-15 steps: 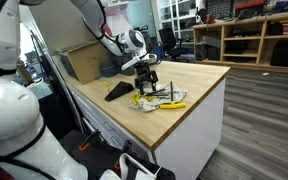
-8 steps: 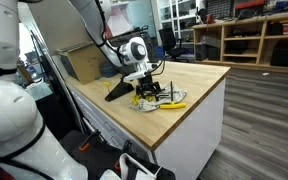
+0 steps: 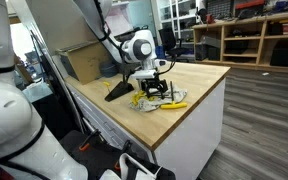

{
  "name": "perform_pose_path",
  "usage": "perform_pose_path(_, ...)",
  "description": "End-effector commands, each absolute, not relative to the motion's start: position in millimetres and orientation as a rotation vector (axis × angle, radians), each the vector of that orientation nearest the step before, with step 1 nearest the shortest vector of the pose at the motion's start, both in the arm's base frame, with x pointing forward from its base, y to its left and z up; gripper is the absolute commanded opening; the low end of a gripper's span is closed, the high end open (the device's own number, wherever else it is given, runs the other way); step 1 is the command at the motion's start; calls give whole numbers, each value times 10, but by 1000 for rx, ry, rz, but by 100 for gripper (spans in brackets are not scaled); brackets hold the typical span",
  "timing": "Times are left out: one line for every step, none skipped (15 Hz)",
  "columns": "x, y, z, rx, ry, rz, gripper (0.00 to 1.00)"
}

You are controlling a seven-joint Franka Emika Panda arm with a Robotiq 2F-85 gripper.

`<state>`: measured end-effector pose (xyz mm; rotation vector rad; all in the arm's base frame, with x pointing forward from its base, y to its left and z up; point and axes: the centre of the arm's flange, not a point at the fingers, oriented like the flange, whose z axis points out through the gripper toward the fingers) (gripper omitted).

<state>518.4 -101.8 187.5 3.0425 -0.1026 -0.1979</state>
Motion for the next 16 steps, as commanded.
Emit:
perform_pose_path(5061,-986,2046,3097,-46,-122,100)
perform_pose_path(5068,-966,2038,3105,-26,-126,100)
perform_pose_path(5070,-945,2030,3117,-4,-135,100)
perform_pose_path(5073,-918,2006,3125,24,-147,100)
perform_pose_path(5076,-896,1986,3130,45,-154,100)
perform_pose_path(5082,-880,1962,3134,70,-162,100)
perform_pose_path(5093,-877,1944,3128,96,-166,100)
perform_pose_path(5106,-886,1938,3122,122,-167,100)
perform_pose_path(5124,-908,1940,3113,142,-168,100)
perform_pose_path(5134,-926,1943,3107,159,-170,100)
perform_pose_path(5142,-950,1947,3101,177,-174,100)
perform_pose_path(5151,-977,1944,3097,188,-175,100)
perform_pose_path(5160,-997,1941,3094,199,-177,100)
perform_pose_path(5170,-1007,1933,3093,205,-180,100)
perform_pose_path(5180,-1012,1924,3090,214,-182,100)
perform_pose_path(5193,-1008,1913,3086,219,-185,100)
